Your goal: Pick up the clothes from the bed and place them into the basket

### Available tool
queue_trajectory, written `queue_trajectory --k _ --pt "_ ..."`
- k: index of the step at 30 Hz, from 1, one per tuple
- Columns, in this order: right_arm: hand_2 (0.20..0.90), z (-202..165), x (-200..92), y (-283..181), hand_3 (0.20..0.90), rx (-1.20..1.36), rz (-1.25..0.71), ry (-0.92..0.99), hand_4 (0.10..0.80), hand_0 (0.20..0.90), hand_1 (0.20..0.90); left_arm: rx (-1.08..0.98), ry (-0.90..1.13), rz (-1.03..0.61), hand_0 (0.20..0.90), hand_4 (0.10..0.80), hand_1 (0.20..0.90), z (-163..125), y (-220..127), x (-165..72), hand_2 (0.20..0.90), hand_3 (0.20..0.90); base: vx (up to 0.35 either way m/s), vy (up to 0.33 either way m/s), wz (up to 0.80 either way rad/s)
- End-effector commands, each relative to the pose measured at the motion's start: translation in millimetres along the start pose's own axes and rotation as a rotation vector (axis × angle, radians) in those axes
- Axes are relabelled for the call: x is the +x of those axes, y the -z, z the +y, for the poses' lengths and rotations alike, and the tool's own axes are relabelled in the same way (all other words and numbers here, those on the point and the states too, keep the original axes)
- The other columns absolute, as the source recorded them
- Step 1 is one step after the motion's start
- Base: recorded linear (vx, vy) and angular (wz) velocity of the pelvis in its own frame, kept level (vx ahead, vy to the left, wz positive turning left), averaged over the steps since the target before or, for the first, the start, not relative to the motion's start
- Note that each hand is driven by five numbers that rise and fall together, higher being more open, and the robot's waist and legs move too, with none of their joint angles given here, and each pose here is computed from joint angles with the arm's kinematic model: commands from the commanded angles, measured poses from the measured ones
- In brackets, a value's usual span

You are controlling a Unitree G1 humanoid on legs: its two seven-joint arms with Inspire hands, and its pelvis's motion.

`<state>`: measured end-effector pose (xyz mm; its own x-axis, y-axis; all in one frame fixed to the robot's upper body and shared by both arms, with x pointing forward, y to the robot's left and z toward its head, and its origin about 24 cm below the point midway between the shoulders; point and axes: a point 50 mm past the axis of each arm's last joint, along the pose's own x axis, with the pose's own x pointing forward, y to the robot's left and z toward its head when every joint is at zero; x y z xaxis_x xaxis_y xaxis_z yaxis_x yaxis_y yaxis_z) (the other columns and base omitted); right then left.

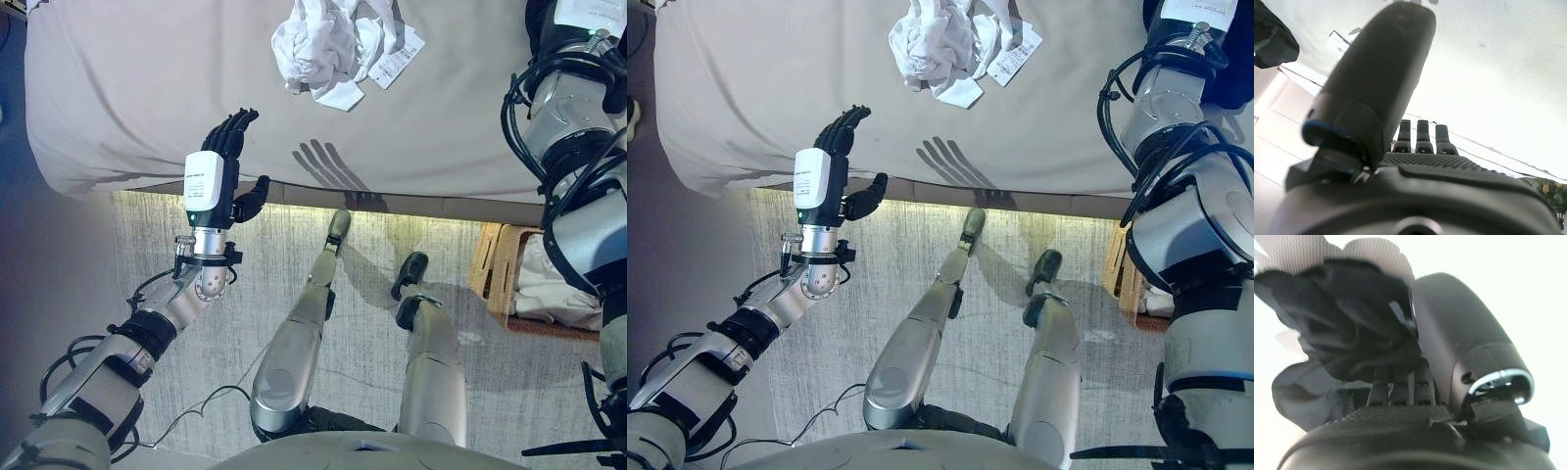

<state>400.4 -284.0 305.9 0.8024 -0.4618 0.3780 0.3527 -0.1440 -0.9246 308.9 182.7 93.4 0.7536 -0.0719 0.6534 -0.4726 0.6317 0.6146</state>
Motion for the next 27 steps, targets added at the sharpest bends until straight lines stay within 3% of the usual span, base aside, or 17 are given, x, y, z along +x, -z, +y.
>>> queue_trajectory --k 1,12,18,27 --pt "0.3 -26 10 49 0.2 -0.066 0.121 0.065 0.1 0.3 0.3 -0.069 -0.192 -0.076 0.9 0.8 0.9 22 -15 28 0.9 0.9 -0.027 0.059 0.0" --pt "0.3 -22 9 57 0.2 0.049 0.07 0.097 0.1 0.3 0.3 -0.029 -0.164 -0.063 0.9 0.8 0.9 33 -5 33 0.9 0.9 -0.02 0.006 -0.03" --pt "0.3 -31 7 45 0.2 0.149 -0.045 0.222 0.1 0.3 0.3 -0.008 -0.153 -0.035 0.9 0.8 0.9 39 2 39 0.9 0.9 0.004 -0.003 -0.15" --pt "0.3 -40 -1 39 0.2 0.265 -0.16 0.323 0.1 0.3 0.3 0.001 -0.096 0.024 0.9 0.8 0.9 33 10 25 0.9 0.9 0.038 -0.02 -0.09"
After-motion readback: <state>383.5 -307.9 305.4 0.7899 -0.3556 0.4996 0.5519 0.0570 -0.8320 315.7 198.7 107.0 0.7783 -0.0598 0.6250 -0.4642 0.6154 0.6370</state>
